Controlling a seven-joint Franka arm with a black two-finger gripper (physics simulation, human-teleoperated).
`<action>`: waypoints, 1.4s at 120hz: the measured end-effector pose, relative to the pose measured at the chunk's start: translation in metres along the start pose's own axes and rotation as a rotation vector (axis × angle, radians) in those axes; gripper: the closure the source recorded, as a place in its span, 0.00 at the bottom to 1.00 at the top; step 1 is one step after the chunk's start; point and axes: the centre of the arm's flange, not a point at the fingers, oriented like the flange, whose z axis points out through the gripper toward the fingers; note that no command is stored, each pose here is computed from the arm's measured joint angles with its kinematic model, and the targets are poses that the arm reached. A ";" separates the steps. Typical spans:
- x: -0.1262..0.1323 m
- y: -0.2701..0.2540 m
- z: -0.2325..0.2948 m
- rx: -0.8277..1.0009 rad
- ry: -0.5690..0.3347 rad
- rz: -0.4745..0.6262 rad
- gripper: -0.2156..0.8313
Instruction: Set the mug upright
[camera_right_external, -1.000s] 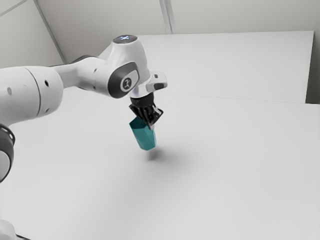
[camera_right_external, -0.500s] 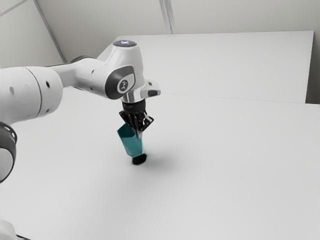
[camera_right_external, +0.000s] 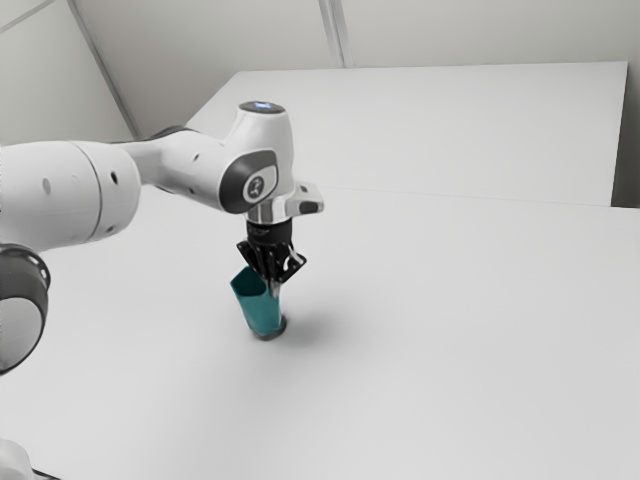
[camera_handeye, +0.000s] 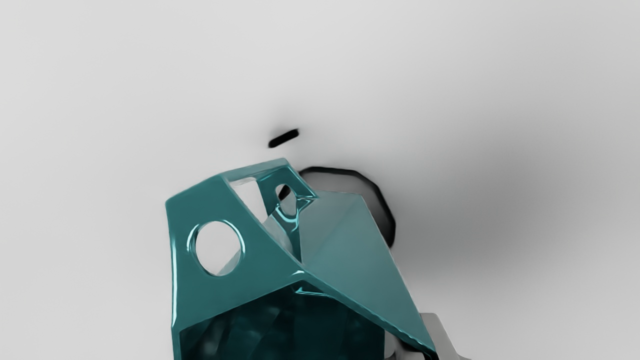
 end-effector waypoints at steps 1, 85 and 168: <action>0.000 0.000 0.000 0.000 0.000 0.000 0.96; 0.002 0.008 0.013 0.004 -0.023 -0.011 0.84; -0.026 0.010 -0.143 -0.129 0.214 0.094 0.31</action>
